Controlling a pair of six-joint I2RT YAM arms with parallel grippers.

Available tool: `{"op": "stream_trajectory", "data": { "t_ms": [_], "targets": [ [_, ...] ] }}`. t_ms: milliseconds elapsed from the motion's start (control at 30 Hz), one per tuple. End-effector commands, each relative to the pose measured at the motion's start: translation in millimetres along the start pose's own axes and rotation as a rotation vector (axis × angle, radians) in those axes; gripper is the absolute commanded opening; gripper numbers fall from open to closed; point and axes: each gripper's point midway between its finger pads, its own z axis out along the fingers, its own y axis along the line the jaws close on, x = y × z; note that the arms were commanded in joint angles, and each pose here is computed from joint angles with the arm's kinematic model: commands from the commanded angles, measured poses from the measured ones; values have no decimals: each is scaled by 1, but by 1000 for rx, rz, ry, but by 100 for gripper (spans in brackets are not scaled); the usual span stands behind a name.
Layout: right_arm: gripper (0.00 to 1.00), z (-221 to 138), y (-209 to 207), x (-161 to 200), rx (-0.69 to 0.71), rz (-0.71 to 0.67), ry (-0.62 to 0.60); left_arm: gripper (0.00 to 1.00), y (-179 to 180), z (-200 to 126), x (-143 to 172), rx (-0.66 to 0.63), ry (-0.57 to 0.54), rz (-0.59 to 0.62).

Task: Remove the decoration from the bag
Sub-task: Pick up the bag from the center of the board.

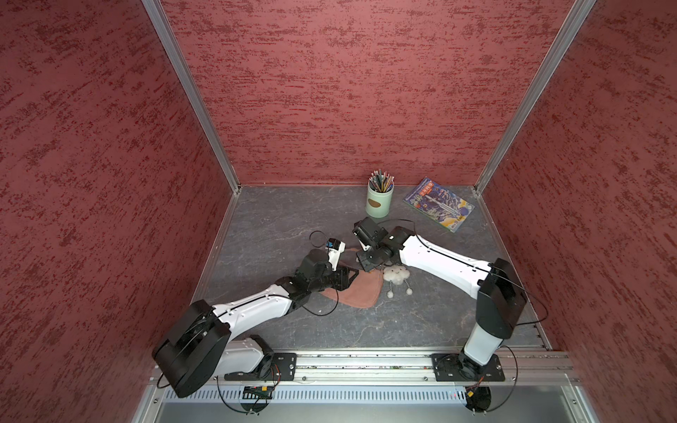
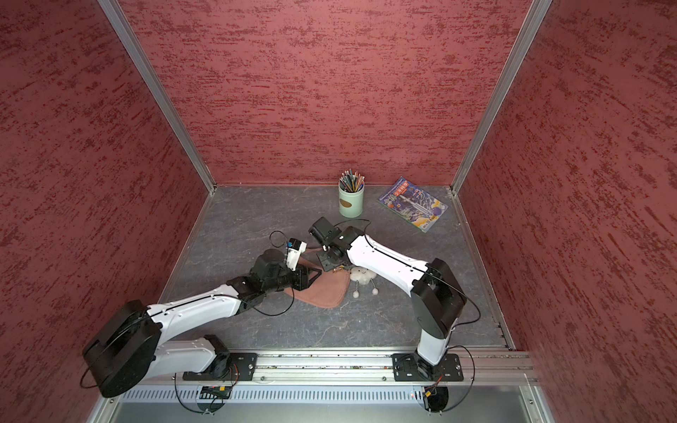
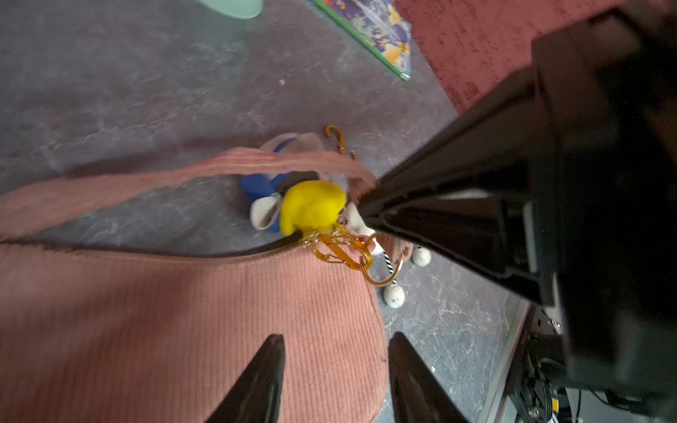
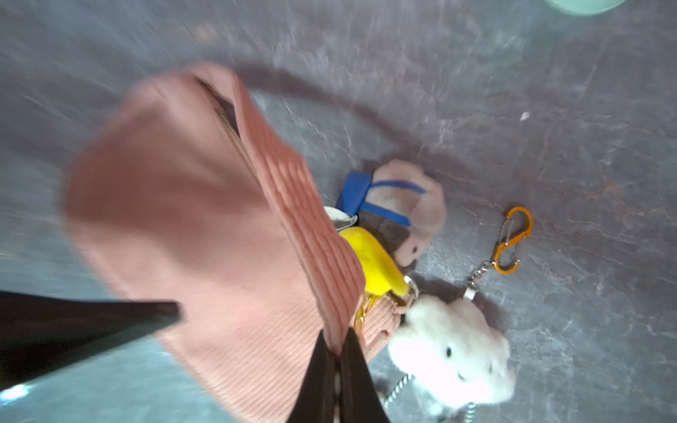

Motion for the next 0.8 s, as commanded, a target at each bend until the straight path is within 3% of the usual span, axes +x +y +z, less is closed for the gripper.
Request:
{"op": "stream_trajectory", "data": {
  "t_ms": [0, 267, 500, 767],
  "targets": [
    [0, -39, 6, -9, -73, 156, -11, 55, -28, -4, -3, 85, -12, 151],
    [0, -74, 19, -34, -154, 318, -51, 57, -37, -8, -34, 75, -84, 123],
    [0, -94, 23, -45, -204, 414, -109, 55, -62, -28, -57, 197, -109, 50],
    [0, -110, 37, -52, -265, 435, -137, 44, -67, -27, -74, 194, -93, 69]
  ]
}}
